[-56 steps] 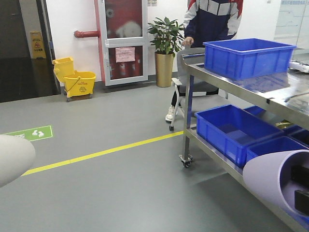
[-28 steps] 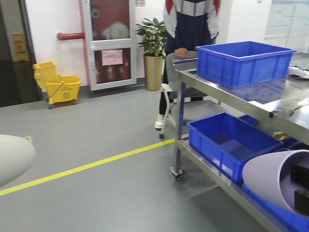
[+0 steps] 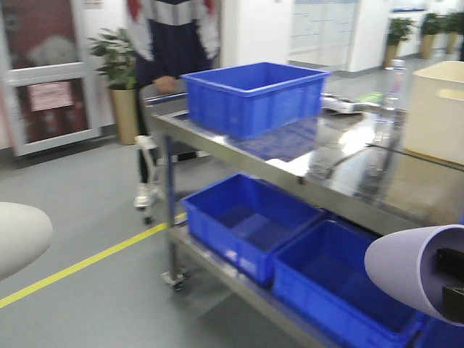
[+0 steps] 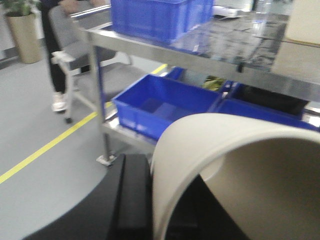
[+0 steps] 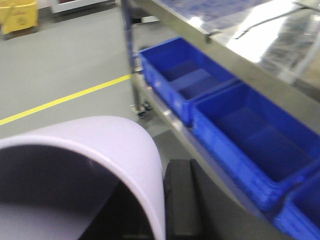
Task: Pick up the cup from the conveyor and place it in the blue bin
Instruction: 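Drive the base to the cart with the large blue bin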
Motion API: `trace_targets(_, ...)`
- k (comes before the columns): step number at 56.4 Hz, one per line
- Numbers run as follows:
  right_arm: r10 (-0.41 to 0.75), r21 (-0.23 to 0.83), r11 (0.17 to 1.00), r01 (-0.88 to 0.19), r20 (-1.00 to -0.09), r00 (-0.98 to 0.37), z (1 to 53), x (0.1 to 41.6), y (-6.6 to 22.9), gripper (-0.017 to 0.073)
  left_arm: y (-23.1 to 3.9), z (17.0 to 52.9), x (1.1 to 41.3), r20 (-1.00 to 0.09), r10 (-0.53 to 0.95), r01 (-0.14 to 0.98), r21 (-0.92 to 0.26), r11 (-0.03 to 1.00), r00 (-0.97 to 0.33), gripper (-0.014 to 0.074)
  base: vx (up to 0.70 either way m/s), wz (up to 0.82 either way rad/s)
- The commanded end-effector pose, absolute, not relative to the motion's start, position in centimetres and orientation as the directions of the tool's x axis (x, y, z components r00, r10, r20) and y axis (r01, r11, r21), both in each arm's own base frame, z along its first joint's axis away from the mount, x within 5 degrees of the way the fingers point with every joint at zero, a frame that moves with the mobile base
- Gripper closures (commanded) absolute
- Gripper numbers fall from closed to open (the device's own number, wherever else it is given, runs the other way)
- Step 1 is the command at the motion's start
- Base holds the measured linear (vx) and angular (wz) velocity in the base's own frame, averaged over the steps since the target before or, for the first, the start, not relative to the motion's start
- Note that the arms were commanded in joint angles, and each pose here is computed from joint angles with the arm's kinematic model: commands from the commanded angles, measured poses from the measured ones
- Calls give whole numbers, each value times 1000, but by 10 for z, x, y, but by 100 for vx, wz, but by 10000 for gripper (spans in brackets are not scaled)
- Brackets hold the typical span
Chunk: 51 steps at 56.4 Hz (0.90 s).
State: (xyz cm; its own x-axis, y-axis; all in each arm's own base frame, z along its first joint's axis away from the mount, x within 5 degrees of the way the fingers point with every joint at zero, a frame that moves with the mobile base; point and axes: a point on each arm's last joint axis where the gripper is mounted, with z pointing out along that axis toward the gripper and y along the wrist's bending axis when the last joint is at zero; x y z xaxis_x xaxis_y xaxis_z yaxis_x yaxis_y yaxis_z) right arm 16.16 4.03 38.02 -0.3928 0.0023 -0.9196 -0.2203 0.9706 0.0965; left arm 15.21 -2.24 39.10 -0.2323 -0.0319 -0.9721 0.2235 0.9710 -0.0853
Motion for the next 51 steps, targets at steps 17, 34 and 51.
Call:
trace_targets(17,30,94,970,-224,-961,-275,400,161,39,568,-19,407,152,-987,-82,195,-108,975,-136,601,28,-69)
trace_targets(34,30,94,970,-224,-961,-274,400,161,39,568,-19,407,152,-987,-82,195,-108,975,-136,601,27,-57)
trace_targets(51,30,94,970,-224,-961,-274,400,161,39,568,-19,407,152,-987,-82,195,-108,975,-136,601,25,-51)
